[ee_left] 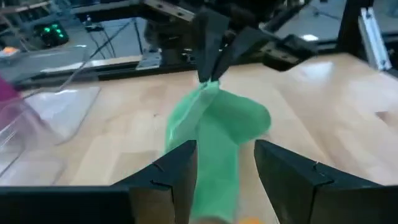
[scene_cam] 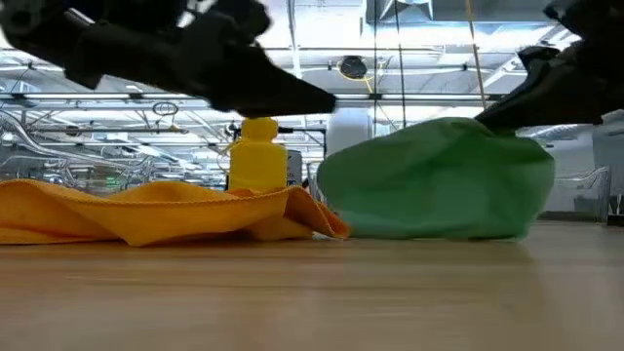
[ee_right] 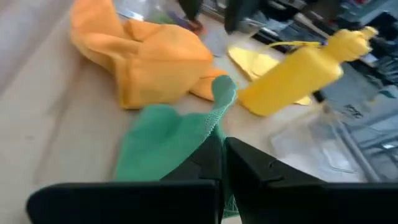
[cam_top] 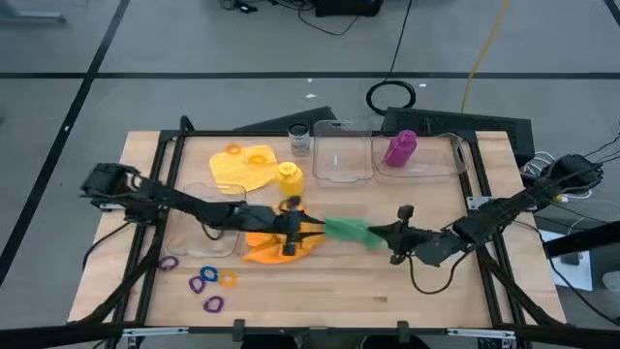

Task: Pick & Place Sports Items
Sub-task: Fold the green towel

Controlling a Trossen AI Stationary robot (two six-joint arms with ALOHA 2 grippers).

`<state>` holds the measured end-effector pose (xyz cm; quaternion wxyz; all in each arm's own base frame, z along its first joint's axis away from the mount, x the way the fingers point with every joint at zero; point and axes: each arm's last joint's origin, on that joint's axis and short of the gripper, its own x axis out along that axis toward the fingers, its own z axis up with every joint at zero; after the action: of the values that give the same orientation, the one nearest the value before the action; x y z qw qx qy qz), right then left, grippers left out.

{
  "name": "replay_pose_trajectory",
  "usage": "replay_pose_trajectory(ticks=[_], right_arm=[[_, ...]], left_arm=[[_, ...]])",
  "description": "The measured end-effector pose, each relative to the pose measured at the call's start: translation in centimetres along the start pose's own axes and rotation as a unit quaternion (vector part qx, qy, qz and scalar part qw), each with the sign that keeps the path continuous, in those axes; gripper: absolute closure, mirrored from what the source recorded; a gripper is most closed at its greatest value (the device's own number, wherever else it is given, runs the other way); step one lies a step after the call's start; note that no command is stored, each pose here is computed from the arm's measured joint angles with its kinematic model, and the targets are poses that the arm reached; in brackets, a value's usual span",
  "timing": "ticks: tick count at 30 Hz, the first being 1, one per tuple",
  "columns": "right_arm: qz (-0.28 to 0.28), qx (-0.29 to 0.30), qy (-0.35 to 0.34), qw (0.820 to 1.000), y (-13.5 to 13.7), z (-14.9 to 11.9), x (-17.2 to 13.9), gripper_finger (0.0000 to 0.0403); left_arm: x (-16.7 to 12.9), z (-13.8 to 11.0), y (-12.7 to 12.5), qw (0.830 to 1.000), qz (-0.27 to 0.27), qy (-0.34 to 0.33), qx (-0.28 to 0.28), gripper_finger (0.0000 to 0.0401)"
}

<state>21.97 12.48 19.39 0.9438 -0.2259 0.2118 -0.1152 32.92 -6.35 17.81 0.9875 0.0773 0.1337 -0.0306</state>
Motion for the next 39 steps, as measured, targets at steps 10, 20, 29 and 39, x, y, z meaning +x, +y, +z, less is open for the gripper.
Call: replay_pose_trajectory(ticks=[10, 20, 29, 39], right_arm=[[0.007, 0.003, 0.002, 1.000, 0.2, -0.1, -0.2, 0.0403], [0.011, 0.003, 0.003, 1.000, 0.4, -0.1, -0.4, 0.0403], [0.011, 0.008, 0.003, 1.000, 0.4, -0.2, -0.4, 0.0403], [0.011, 0.008, 0.003, 1.000, 0.4, -0.2, -0.4, 0.0403]], left_arm=[[5.8, 1.2, 0.0, 0.992, 0.018, 0.092, 0.079, 0.0262], [6.4, 2.4, 1.7, 0.979, 0.078, 0.158, 0.105, 0.0263], [6.3, 2.3, 1.9, 0.974, 0.097, 0.169, 0.117, 0.0263], [6.3, 1.4, 3.5, 0.978, 0.039, 0.198, 0.059, 0.0264]])
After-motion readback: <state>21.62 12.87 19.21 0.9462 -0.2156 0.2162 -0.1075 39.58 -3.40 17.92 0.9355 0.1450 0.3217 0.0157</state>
